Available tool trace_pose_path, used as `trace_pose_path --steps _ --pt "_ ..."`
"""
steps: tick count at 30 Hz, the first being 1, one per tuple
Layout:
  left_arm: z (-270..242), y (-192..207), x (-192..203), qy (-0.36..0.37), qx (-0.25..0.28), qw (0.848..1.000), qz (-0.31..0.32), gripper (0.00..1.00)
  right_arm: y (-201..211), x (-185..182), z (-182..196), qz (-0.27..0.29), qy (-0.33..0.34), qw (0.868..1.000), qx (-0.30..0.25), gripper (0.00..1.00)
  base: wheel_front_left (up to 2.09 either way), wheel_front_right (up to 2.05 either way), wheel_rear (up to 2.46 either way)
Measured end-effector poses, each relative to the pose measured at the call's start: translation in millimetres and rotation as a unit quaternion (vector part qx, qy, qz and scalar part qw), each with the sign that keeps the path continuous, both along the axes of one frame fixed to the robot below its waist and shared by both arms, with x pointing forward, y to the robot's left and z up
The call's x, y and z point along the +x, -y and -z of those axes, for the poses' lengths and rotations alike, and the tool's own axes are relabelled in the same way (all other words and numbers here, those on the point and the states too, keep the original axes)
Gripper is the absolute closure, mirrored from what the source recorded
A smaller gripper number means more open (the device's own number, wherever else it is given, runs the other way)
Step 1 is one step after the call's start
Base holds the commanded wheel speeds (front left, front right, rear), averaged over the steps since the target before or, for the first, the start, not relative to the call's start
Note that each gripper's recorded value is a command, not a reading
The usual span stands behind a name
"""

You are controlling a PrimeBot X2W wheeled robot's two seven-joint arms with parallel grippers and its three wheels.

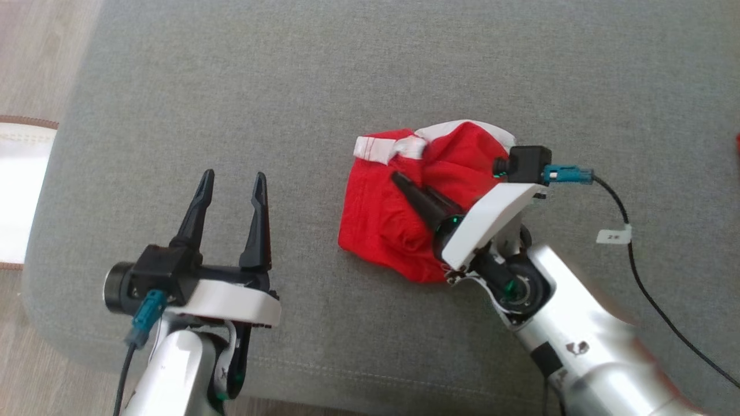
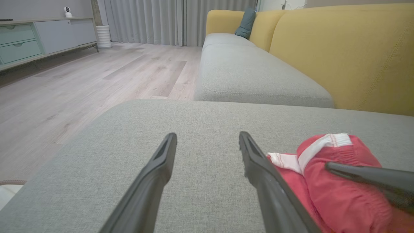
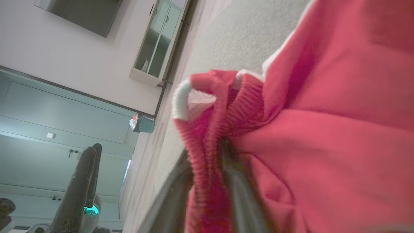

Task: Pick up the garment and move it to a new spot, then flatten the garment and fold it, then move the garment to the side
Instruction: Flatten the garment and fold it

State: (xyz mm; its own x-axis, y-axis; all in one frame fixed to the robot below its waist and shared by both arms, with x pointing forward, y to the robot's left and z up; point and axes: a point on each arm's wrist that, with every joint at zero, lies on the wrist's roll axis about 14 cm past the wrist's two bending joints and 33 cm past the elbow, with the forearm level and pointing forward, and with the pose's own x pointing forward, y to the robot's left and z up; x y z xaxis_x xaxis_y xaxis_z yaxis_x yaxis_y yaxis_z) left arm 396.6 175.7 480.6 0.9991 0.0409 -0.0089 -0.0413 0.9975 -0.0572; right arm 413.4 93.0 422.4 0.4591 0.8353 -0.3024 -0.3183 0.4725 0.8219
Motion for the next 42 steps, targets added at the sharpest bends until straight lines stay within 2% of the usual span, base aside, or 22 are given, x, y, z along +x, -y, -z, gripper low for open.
trace_pose_path --steps 6,11,12,17,21,22,28,34,42 --pt "-1 3 1 0.003 0.001 1.0 0.003 0.0 -7 4 -11 0.009 0.093 0.995 -0.02 0.0 0.0 0.0 0.0" --pt "-3 8 4 0.006 -0.002 1.0 0.01 0.0 -2 9 -27 0.025 0.201 0.979 -0.038 0.0 0.0 0.0 0.0" --pt "-3 8 4 0.006 -0.002 1.0 0.01 0.0 -2 9 -27 0.025 0.201 0.979 -0.038 0.0 0.0 0.0 0.0" --pt "-5 15 7 0.011 -0.001 1.0 0.021 0.0 33 33 -50 0.066 0.325 0.941 -0.074 0.0 0.0 0.0 0.0" --pt "-6 18 10 0.015 -0.003 1.0 0.025 0.0 73 54 -68 0.115 0.378 0.913 -0.106 0.0 0.0 0.0 0.0" --pt "-7 19 12 0.017 -0.002 0.999 0.029 0.0 95 59 -73 0.142 0.391 0.901 -0.125 0.0 0.0 0.0 0.0" --pt "-8 28 14 0.018 -0.002 0.999 0.045 0.0 174 45 -53 0.222 0.368 0.881 -0.199 0.0 0.0 0.0 0.0" --pt "-3 31 10 0.011 0.003 0.999 0.052 0.0 227 17 -53 0.276 0.35 0.858 -0.256 0.0 0.0 0.0 0.0" --pt "-11 28 9 0.022 0.008 0.998 0.051 0.0 231 1 -67 0.289 0.346 0.853 -0.262 0.0 0.0 0.0 0.0"
